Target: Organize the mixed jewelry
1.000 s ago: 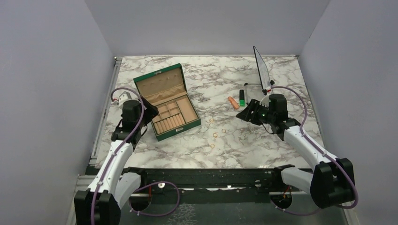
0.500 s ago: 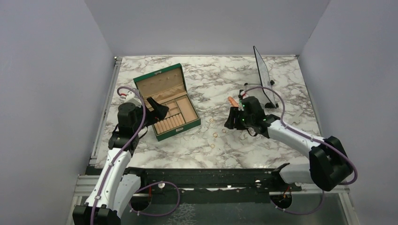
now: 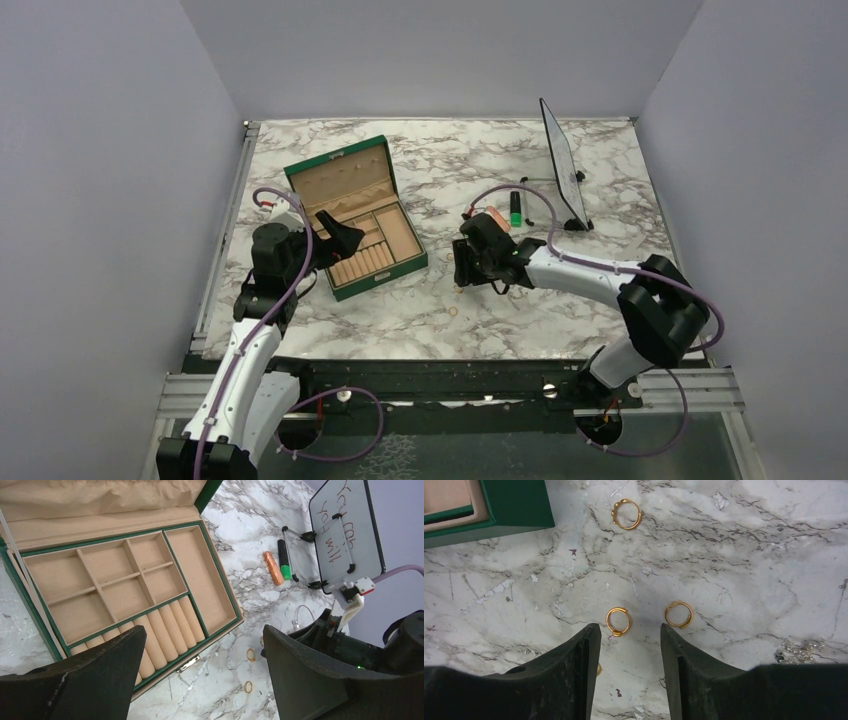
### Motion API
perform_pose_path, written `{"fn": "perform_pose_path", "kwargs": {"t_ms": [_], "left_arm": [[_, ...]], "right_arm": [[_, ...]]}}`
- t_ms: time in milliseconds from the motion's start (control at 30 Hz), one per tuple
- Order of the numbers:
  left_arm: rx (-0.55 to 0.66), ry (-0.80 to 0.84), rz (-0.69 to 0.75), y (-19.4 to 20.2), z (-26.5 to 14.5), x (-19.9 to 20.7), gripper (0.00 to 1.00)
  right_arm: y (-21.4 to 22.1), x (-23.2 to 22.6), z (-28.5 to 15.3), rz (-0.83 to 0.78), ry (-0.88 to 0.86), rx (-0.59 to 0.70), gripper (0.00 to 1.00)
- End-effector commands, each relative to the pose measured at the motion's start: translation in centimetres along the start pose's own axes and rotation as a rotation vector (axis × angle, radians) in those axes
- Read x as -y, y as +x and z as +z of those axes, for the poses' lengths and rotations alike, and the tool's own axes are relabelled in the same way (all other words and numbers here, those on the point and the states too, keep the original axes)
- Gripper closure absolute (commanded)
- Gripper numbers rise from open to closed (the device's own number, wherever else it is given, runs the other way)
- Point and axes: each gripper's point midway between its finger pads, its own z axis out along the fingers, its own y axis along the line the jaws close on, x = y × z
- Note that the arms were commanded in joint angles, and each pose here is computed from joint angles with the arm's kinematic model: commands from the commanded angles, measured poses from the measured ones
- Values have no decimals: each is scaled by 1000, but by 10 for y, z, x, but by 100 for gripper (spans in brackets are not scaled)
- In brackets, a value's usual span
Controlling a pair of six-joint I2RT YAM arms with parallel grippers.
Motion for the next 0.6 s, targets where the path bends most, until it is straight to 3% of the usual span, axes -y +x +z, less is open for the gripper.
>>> {"fn": "perform_pose_path", "kwargs": {"t_ms": [0, 467, 567], "left_arm": [[28, 34, 8, -6, -1, 7, 12], [20, 22, -12, -3, 0, 4, 12], [7, 32, -12, -2, 1, 6, 12]], "right_arm": [[10, 4, 9, 11, 118, -33, 47], [35, -9, 22, 26, 101, -141, 65], [37, -11, 23, 24, 96, -155, 73]]}}
